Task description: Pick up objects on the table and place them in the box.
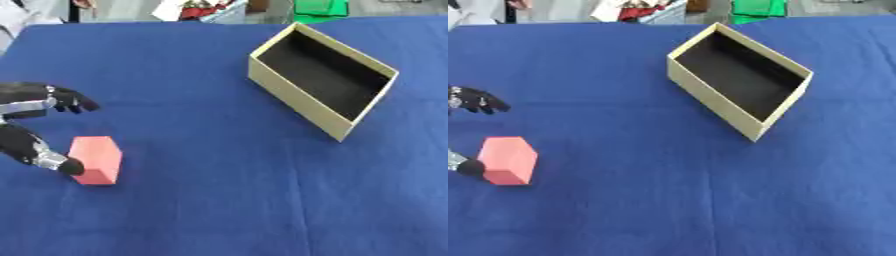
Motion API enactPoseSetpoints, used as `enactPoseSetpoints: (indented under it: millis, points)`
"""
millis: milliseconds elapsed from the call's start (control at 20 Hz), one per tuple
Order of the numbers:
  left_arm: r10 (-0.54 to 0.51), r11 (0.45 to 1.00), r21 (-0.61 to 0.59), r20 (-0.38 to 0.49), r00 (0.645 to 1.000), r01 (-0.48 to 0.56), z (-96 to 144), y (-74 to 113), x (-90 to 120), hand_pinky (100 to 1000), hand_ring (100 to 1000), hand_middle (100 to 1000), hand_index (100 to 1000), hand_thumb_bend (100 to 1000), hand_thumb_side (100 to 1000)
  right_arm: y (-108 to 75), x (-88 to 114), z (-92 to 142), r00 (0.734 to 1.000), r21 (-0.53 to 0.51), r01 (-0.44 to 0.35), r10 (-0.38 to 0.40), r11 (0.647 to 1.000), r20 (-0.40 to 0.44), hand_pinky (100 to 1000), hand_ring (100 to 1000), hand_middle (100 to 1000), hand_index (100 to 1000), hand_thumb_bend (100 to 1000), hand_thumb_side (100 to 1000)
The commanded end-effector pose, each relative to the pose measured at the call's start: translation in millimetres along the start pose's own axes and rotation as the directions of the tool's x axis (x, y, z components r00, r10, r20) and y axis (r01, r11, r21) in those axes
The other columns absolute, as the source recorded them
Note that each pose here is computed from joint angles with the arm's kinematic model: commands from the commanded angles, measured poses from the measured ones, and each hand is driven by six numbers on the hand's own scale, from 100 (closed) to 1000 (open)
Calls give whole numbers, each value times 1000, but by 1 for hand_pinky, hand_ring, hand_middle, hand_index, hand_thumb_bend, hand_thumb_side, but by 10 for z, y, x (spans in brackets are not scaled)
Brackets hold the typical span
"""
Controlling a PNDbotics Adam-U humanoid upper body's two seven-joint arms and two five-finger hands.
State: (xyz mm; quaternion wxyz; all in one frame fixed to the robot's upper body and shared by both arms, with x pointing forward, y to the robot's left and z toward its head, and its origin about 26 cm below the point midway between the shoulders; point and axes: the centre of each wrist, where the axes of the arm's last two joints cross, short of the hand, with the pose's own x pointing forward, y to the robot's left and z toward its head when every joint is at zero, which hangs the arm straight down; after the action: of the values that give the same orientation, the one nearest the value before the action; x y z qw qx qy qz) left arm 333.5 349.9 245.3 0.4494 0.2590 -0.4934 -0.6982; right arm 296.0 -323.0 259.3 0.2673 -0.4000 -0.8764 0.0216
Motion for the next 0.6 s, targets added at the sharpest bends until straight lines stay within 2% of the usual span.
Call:
enactPoseSetpoints:
  millis: [50, 600]
  points:
    - [-16, 1000, 9, -35, 999, 17, 16, 74, -20, 842, 851, 855, 957, 815, 749, -58, 62, -72, 999, -4, -4, 4, 1000, 38, 793, 782, 779, 811, 100, 941]
    - [-38, 998, -49, -56, 998, 35, -135, -24, -44, 847, 857, 867, 966, 866, 688, -54, 57, -63, 999, -4, -1, 1, 1000, 33, 793, 782, 779, 809, 100, 942]
